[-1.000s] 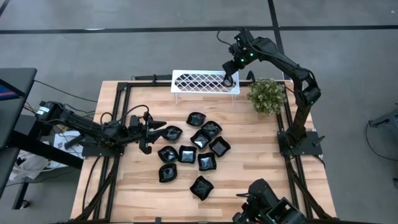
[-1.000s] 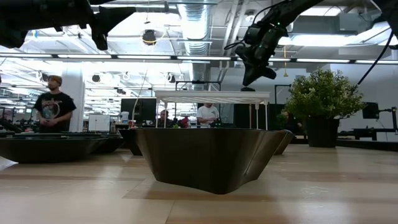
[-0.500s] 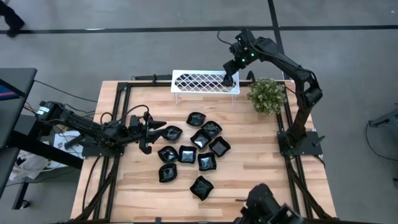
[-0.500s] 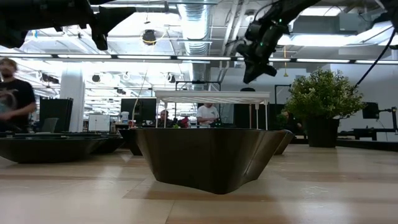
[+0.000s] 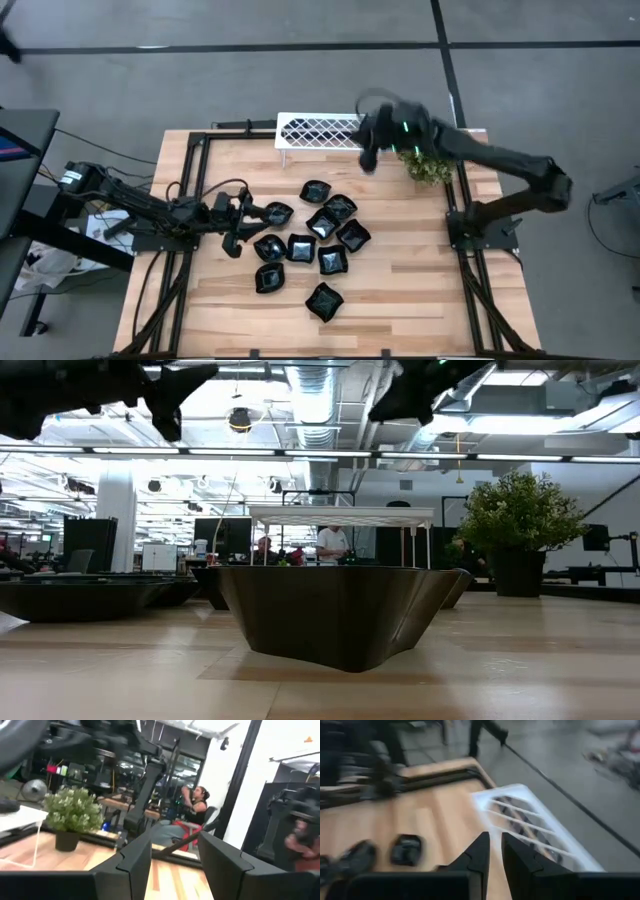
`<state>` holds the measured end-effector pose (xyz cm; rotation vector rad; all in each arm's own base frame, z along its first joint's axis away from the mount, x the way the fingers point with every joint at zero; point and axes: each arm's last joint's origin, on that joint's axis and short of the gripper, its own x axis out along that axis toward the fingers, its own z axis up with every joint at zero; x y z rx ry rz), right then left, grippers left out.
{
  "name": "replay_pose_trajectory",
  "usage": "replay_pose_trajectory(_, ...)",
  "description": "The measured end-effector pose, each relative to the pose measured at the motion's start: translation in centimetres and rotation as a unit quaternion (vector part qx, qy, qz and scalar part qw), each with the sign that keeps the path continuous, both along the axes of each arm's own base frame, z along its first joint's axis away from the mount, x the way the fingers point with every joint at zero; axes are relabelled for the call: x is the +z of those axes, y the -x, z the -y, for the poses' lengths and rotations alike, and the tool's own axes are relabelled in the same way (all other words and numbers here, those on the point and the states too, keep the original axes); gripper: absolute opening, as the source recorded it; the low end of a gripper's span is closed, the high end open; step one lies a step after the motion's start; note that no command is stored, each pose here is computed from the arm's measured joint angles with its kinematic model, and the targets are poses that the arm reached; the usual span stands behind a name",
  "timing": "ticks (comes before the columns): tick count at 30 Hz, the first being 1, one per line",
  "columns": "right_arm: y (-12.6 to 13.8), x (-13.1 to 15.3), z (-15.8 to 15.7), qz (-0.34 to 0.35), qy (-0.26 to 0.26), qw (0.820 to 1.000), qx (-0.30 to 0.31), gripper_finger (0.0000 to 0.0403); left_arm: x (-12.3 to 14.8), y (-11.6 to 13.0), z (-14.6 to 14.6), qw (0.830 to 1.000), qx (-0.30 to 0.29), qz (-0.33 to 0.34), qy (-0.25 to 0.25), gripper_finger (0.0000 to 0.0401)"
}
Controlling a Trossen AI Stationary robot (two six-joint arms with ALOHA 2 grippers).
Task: Pick & Place Mini shaped plates
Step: Put the distorted square plate on the shelf
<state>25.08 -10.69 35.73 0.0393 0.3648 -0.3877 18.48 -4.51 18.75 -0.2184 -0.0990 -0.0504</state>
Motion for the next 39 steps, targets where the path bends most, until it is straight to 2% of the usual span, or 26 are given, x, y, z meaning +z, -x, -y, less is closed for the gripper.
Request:
replay_pose_trajectory(6,1.0,-4.8,-7.5,0.050,0.026,0.998,0.039,0.0044,-0.8,-0.7,0.2,1.000,0.000,-0.027,-0.011,0.0163)
replay_pose_trajectory(11,1.8,-8.4,-12.2,0.083,0.023,0.992,0.091,0.0044,-2.0,-0.9,0.3,0.996,-0.004,-0.064,-0.062,0.0163)
replay_pose_trajectory(16,1.8,-11.4,-15.5,0.078,0.027,0.988,0.132,0.0044,-3.0,-0.6,0.2,0.992,-0.074,-0.082,-0.066,0.0163)
replay_pose_trajectory(20,1.2,-13.5,-17.0,0.028,0.034,0.985,0.164,0.0044,-3.5,-0.2,0.4,0.987,-0.126,-0.092,-0.046,0.0163)
replay_pose_trajectory(25,0.3,-15.6,-17.4,-0.019,0.043,0.984,0.172,0.0044,-4.5,0.7,0.3,0.983,-0.136,-0.113,-0.040,0.0163)
replay_pose_trajectory(39,-0.7,-15.2,-17.6,-0.016,0.056,0.983,0.175,0.0044,-4.8,1.0,0.2,0.983,-0.132,-0.117,-0.041,0.0163)
